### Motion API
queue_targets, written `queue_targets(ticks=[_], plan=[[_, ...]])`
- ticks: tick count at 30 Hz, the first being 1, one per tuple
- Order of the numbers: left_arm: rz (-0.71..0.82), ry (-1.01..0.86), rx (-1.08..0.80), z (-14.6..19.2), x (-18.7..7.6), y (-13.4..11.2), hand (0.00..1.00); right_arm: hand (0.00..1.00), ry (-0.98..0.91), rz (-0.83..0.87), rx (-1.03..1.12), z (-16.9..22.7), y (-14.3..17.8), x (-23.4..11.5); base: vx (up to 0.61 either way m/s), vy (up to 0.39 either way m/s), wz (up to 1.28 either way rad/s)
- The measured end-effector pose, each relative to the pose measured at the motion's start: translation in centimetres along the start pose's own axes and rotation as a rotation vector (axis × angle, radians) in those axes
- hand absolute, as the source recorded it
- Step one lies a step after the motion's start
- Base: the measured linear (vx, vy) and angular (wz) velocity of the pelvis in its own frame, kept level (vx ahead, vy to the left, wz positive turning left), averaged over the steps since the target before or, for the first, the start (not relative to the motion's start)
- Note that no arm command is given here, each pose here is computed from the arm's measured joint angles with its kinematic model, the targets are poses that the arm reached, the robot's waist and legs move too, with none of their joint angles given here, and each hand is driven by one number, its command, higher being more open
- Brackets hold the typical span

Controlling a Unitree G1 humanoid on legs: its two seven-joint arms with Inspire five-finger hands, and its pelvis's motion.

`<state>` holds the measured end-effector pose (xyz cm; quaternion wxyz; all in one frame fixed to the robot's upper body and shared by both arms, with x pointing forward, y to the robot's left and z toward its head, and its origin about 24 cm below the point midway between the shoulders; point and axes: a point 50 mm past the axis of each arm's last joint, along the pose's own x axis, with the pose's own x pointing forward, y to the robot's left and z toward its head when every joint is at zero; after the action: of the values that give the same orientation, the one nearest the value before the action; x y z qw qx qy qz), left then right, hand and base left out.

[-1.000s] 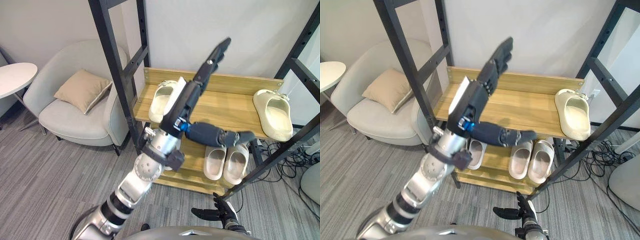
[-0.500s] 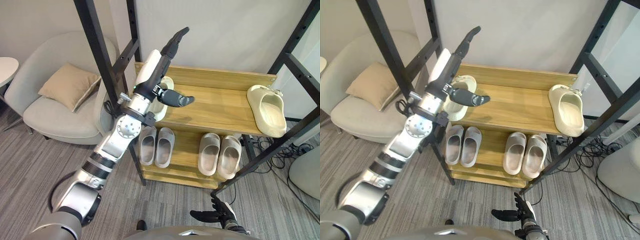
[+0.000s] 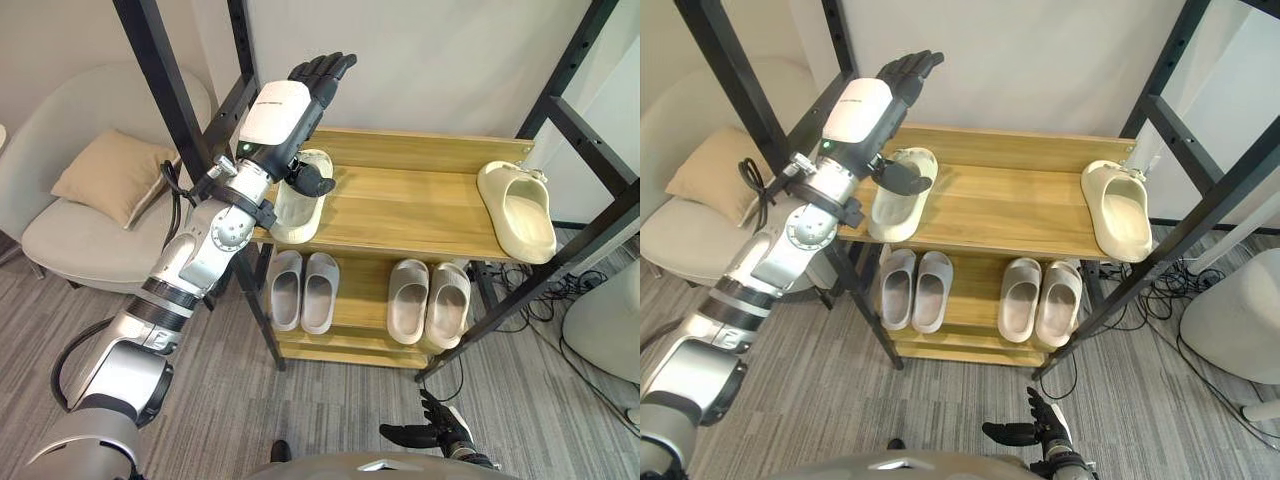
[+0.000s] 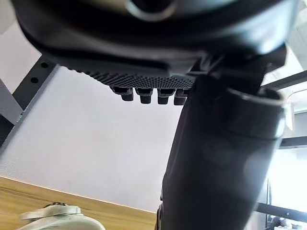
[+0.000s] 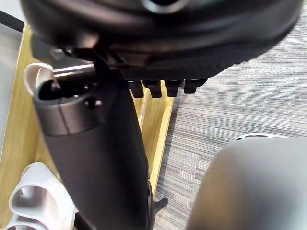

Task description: Organize the slippers on the shoe rack

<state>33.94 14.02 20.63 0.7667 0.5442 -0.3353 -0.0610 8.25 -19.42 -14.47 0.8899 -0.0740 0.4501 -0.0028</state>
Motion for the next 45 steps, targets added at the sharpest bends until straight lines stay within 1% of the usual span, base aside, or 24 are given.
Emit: queue_targets(ticks=[6, 14, 24, 25, 30, 38, 45], plan=[[-0.015, 0.059, 0.154, -1.2, 0.7, 0.5, 1.0, 1.0, -0.002, 0.002, 0.0, 0.1, 0.1, 0.0, 0.0, 0.002, -0.01], [-0.04, 0.108, 0.28, -2.3, 0.6, 0.6, 1.0, 1.0, -0.009, 0.008, 0.002, 0.2, 0.2, 0.0, 0.0, 0.002, -0.01], [-0.091, 0.163, 0.359, -3.8, 0.1, -0.1, 1.0, 1.0, -0.009, 0.004, 0.0, 0.2, 0.0, 0.0, -0.01, 0.005, -0.02], [-0.09, 0.166, 0.362, -3.8, 0.1, -0.1, 0.0, 1.0, -0.009, 0.002, -0.001, 0.2, -0.1, 0.0, 0.0, 0.0, 0.0], [-0.074, 0.182, 0.366, -4.1, 0.1, -0.1, 0.0, 1.0, -0.007, -0.001, -0.004, 0.2, -0.2, 0.0, 0.0, 0.0, -0.01], [-0.094, 0.25, 0.411, -5.2, -0.3, -0.7, 0.0, 1.0, -0.008, -0.012, -0.003, 0.1, -0.4, 0.0, -0.02, 0.011, -0.08], [-0.048, 0.302, 0.399, -5.7, -0.3, -0.1, 0.0, 1.0, -0.008, -0.016, -0.003, 0.1, -0.4, 0.0, -0.01, 0.004, -0.07]])
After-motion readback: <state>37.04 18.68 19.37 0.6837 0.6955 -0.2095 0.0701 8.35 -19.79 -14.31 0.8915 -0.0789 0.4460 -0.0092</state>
